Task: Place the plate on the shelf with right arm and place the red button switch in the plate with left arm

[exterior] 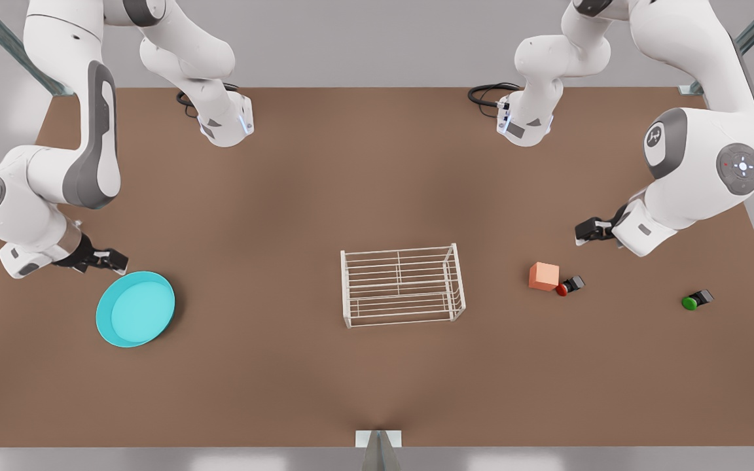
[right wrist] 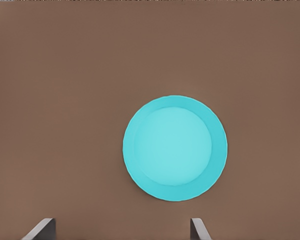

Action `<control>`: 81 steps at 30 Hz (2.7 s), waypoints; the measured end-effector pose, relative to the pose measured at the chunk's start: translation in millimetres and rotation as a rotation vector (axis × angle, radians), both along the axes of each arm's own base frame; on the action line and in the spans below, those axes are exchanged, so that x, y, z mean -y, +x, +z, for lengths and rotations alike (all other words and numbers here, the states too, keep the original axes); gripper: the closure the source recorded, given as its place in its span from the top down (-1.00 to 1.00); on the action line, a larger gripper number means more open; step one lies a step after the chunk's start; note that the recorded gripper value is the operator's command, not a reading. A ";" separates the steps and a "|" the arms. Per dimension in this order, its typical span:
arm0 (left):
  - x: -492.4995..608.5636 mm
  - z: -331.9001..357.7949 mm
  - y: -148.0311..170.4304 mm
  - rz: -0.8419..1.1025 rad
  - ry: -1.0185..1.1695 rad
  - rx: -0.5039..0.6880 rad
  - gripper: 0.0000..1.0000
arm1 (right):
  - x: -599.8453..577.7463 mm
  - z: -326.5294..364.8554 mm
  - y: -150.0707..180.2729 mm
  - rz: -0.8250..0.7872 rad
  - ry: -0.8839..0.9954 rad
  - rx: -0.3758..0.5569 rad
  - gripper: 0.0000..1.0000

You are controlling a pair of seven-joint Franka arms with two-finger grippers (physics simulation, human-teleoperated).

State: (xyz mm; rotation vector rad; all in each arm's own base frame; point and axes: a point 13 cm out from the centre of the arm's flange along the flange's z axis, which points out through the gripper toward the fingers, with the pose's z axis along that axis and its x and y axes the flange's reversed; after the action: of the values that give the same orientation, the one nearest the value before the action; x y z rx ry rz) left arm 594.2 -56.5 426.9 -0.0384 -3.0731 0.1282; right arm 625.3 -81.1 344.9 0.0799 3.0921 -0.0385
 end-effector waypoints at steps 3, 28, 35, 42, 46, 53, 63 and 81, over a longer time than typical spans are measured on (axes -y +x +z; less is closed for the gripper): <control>5.3 -0.2 0.6 -0.004 0.000 0.003 1.00 | -0.5 -6.0 3.4 0.007 -0.001 0.000 1.00; -4.4 -12.1 -34.1 0.045 0.092 -0.109 1.00 | 167.9 -205.4 48.9 -0.021 0.162 -0.042 1.00; -4.3 -12.1 -34.4 0.060 0.093 -0.111 1.00 | 175.5 -253.6 36.0 0.007 0.205 -0.062 1.00; -4.2 -11.9 -34.0 0.070 0.094 -0.112 1.00 | 190.5 -292.2 16.5 -0.005 0.260 -0.079 0.99; -4.2 -11.4 -33.8 0.074 0.094 -0.111 1.00 | 187.2 -297.0 16.6 0.008 0.282 -0.071 0.67; -0.7 -11.0 -32.9 0.075 0.094 -0.109 1.00 | 181.8 -296.9 18.9 0.042 0.294 -0.062 0.06; 4.2 -13.7 -36.2 0.076 0.097 -0.117 1.00 | 173.5 -286.4 22.8 0.094 0.304 -0.056 -0.47; 4.9 -11.1 -35.1 0.088 0.089 -0.114 1.00 | 38.4 -166.8 68.3 0.297 0.432 0.018 -0.50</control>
State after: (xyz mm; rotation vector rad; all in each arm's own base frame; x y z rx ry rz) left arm 559.1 -61.4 415.8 0.1051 -2.9633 -0.0027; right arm 693.6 -119.5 178.1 -0.3589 2.9977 0.6335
